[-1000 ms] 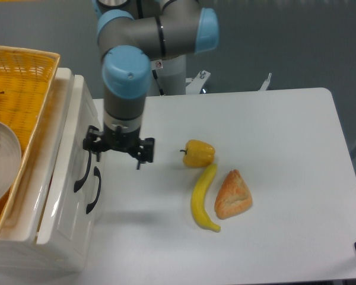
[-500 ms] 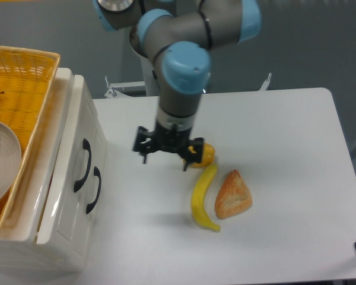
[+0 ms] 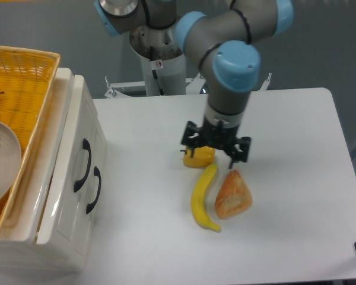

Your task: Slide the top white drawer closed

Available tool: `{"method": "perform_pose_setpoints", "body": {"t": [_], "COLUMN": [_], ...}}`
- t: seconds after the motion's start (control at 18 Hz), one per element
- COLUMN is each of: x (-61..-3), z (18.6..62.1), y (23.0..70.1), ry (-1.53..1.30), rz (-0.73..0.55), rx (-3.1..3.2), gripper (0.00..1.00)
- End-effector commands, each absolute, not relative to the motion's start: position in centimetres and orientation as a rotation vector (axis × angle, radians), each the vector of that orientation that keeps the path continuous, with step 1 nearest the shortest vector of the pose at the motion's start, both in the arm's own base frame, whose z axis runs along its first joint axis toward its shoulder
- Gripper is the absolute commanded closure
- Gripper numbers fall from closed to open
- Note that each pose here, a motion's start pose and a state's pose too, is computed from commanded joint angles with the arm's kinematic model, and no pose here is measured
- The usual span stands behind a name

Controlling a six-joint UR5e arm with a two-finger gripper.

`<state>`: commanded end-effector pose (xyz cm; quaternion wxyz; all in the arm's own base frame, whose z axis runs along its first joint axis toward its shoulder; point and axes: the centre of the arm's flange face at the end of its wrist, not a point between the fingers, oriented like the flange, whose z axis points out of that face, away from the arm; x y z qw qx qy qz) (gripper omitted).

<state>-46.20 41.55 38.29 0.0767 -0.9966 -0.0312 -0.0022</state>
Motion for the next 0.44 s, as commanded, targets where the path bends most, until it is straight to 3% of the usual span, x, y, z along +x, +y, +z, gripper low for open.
{"method": "perform_pose_setpoints", "body": {"t": [0.44], "x": [-49.9], "z": [37.8], "y": [37.1], "ry": [0.239], "rz": [0.045], "rx": [-3.011], "gripper": [0.00]}}
